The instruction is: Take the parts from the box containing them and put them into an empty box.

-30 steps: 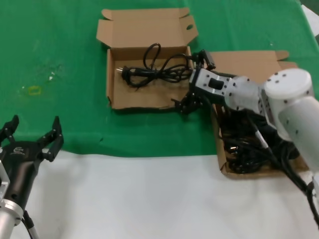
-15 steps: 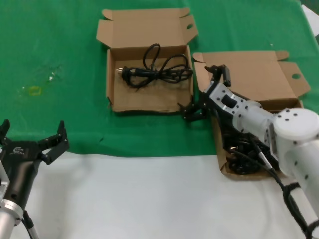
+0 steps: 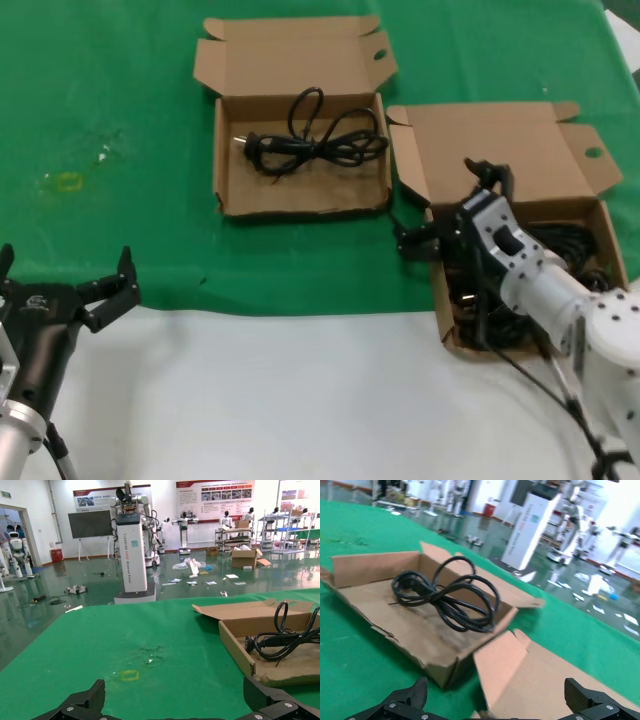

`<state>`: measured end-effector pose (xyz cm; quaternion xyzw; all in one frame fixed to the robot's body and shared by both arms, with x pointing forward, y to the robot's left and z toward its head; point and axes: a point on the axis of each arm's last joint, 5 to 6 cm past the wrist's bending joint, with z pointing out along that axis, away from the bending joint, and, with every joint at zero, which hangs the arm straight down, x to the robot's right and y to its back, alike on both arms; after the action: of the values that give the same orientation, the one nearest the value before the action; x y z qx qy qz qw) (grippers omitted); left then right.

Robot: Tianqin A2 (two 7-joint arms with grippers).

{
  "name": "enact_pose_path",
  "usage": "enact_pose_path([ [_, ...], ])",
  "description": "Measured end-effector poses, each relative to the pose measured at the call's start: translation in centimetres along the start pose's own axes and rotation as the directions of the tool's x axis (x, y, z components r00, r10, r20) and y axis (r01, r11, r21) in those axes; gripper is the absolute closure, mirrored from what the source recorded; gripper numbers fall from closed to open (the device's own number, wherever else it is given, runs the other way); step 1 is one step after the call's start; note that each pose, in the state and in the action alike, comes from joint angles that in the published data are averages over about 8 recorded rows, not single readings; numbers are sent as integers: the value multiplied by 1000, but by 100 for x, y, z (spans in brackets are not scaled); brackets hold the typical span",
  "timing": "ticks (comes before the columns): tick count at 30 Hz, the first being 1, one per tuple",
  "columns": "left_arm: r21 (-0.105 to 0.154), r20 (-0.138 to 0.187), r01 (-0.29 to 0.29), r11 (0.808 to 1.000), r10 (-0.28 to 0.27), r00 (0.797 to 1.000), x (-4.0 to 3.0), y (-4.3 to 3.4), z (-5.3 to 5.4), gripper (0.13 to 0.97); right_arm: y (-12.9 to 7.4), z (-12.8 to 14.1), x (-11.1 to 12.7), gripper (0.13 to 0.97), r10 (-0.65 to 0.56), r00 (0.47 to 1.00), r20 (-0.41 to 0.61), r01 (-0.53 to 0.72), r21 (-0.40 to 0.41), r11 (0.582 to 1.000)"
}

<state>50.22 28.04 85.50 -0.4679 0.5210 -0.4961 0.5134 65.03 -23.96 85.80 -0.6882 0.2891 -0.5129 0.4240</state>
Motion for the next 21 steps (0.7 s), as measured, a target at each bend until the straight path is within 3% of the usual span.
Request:
enact_pose_path([
  [10,0,0,0,1000,0,1000,0,0,0,132,142,-469,-57,130,154,983,-105,-152,20,988],
  [21,0,0,0,1000,0,1000,0,0,0,132,202,-1035,-97,130,307,930,-204,-300,65,952],
])
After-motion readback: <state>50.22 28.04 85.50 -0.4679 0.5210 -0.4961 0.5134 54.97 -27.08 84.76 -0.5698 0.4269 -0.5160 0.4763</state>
